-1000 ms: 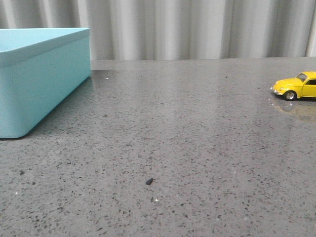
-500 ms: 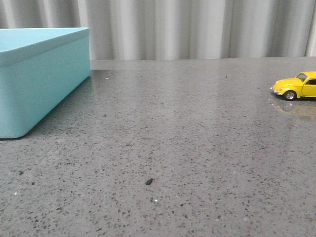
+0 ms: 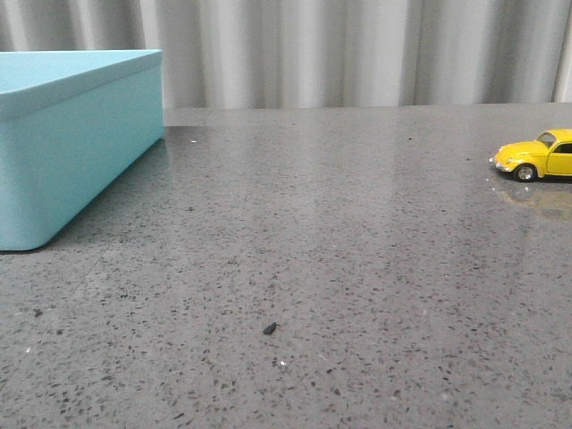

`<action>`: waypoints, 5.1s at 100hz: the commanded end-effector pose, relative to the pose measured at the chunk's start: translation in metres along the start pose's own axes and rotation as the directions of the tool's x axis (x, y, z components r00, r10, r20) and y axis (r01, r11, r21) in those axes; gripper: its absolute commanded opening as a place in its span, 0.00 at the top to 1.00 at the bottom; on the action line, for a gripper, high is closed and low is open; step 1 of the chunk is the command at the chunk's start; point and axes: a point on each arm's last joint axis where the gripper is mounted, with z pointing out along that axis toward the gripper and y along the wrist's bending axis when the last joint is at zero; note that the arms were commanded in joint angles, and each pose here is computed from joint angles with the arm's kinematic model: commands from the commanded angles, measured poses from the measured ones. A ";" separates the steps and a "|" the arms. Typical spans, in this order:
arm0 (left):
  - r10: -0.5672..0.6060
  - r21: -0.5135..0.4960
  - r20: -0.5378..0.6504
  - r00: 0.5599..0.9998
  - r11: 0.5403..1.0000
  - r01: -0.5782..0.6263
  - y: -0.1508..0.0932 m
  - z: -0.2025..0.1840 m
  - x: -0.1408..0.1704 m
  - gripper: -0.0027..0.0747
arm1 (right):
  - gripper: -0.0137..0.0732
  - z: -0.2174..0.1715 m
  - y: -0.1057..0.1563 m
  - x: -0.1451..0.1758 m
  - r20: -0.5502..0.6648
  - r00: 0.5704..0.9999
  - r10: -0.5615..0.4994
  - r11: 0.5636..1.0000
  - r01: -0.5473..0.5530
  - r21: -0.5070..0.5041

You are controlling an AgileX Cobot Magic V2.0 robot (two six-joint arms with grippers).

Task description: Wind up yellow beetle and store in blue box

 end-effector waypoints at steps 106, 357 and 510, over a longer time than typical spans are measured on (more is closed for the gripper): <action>-0.031 0.039 0.138 0.990 0.999 0.026 -0.002 -0.001 -0.005 0.99 | 0.91 -0.002 0.002 -0.015 0.236 0.972 -0.015 1.000 0.017 -0.004; -0.020 0.071 0.331 0.944 0.997 -0.004 -0.022 -0.006 -0.128 0.99 | 0.91 0.056 0.006 -0.197 -0.211 0.977 -0.015 0.989 -0.017 -0.150; -0.020 0.071 0.331 0.944 0.997 -0.004 -0.022 -0.006 -0.128 0.99 | 0.91 0.254 0.080 -0.212 -0.790 0.591 -0.163 0.971 -0.046 -0.235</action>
